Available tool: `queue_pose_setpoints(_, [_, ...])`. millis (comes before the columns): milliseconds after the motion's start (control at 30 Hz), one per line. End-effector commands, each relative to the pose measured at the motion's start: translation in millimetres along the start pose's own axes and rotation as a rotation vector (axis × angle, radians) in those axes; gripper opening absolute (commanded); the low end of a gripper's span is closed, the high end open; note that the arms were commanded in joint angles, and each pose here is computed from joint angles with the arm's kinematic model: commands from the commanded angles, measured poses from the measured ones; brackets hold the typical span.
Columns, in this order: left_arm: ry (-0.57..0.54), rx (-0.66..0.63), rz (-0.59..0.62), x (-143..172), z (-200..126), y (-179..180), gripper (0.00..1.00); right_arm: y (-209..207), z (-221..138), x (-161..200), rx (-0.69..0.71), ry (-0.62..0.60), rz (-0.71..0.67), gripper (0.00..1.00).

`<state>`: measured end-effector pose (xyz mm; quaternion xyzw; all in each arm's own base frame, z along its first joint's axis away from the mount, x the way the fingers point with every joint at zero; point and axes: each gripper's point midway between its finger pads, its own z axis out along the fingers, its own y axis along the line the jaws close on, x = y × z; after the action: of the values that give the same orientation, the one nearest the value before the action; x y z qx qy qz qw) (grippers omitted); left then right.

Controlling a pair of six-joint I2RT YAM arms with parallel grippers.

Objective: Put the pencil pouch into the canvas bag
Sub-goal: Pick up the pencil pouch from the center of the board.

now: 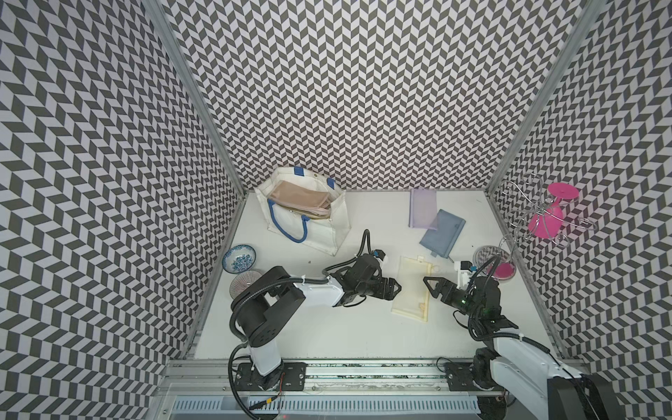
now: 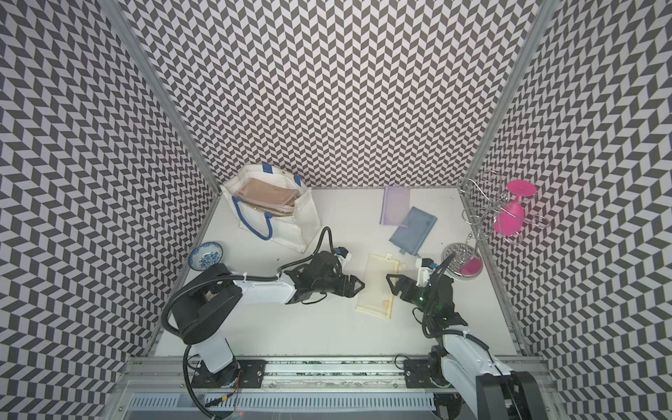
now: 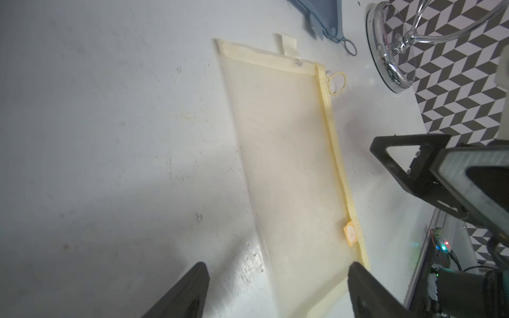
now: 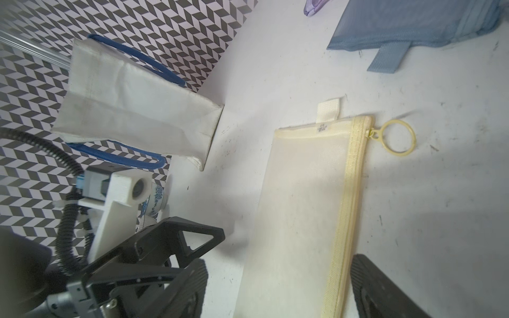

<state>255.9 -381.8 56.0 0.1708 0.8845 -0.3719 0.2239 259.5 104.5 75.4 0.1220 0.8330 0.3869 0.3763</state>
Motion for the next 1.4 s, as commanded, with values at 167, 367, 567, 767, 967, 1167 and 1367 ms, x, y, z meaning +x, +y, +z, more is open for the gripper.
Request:
queue_pose_setpoints(167, [-0.023, 0.09, -0.036, -15.7, 29.7, -14.2, 0.76, 2.2, 12.1, -1.3, -0.035, 0.049, -0.026, 0.82])
queue_pose_setpoints(367, [0.003, 0.14, -0.067, -12.2, 43.0, -17.7, 0.75, 0.8, 19.2, 5.4, -0.054, 0.096, -0.001, 0.82])
queue_pose_setpoints(567, [0.015, 0.206, -0.077, -9.0, 50.7, -27.8, 0.73, 0.7, 22.0, 11.4, -0.083, 0.114, 0.027, 0.82])
queue_pose_setpoints(767, [0.012, 0.23, -0.072, -11.8, 55.1, -32.9, 0.68, 1.8, 25.0, 13.2, -0.104, 0.126, 0.041, 0.81])
queue_pose_setpoints(967, [-0.005, 0.242, -0.068, -15.8, 52.7, -36.4, 0.52, 2.9, 23.6, 12.0, -0.106, 0.116, 0.034, 0.79])
queue_pose_setpoints(1167, [-0.014, 0.225, -0.063, -18.6, 49.6, -35.0, 0.22, 4.2, 22.2, 12.5, -0.113, 0.113, 0.028, 0.78])
queue_pose_setpoints(1367, [-0.03, 0.192, -0.028, -23.1, 36.4, -36.5, 0.0, 9.3, 18.7, 9.5, -0.124, 0.098, 0.005, 0.76])
